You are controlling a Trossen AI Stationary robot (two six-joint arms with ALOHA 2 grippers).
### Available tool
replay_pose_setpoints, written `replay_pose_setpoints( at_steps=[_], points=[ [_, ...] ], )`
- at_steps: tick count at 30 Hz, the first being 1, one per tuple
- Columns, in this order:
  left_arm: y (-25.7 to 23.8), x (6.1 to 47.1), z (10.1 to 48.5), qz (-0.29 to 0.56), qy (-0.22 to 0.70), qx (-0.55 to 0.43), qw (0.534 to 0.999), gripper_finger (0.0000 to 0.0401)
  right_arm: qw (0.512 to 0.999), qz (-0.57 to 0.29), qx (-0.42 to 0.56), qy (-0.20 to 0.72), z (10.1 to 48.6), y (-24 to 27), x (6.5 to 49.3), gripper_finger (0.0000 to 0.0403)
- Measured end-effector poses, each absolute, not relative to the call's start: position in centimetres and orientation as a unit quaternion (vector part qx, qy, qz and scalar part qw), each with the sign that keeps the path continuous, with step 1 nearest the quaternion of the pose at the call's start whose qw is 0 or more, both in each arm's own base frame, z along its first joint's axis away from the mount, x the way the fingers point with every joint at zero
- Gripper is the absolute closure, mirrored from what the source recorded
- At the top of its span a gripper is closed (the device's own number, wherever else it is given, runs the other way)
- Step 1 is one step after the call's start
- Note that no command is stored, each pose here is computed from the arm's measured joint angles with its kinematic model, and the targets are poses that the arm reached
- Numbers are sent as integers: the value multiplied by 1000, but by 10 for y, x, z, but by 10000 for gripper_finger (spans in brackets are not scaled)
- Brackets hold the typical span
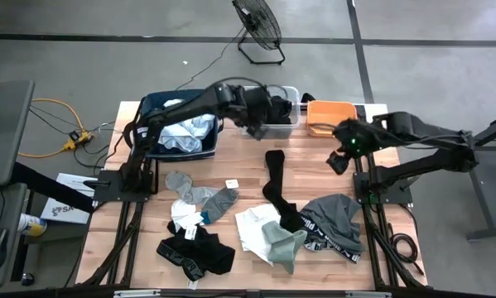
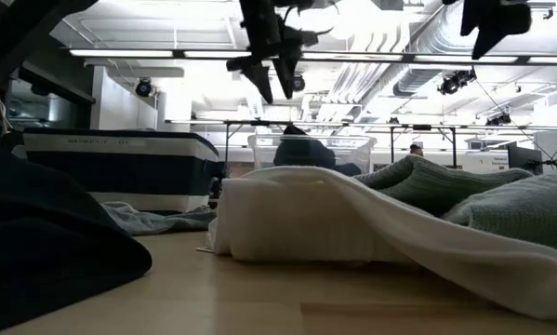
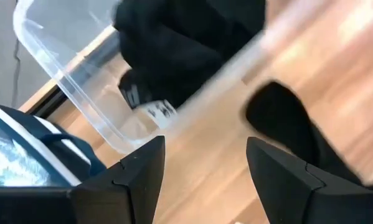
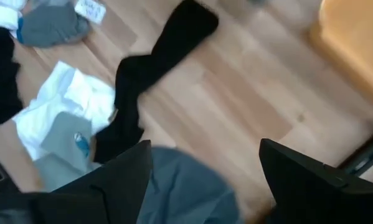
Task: Pick & Place Cloths
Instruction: Put the gray boxer short into the transparent bin
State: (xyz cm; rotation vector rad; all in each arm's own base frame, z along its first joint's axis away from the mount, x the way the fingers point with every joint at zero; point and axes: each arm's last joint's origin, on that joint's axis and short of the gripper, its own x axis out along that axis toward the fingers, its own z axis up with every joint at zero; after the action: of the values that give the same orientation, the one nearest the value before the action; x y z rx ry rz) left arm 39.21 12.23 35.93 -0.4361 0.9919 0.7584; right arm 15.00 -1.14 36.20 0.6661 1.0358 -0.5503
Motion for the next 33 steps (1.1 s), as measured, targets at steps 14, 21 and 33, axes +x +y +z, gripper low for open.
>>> replay_pose_setpoints(
  at_steps=[14, 21, 33],
  points=[
    [35, 394, 368, 261, 511, -65, 816, 181, 706, -259, 389, 532, 292, 62, 151, 113],
    [6, 395, 376, 221, 492, -38, 842, 181, 724, -189, 367, 552, 262, 99, 149, 113],
    [-36, 407, 348, 96, 477, -43, 873, 181, 756, -108, 226, 605, 214, 139, 152, 113]
  ],
)
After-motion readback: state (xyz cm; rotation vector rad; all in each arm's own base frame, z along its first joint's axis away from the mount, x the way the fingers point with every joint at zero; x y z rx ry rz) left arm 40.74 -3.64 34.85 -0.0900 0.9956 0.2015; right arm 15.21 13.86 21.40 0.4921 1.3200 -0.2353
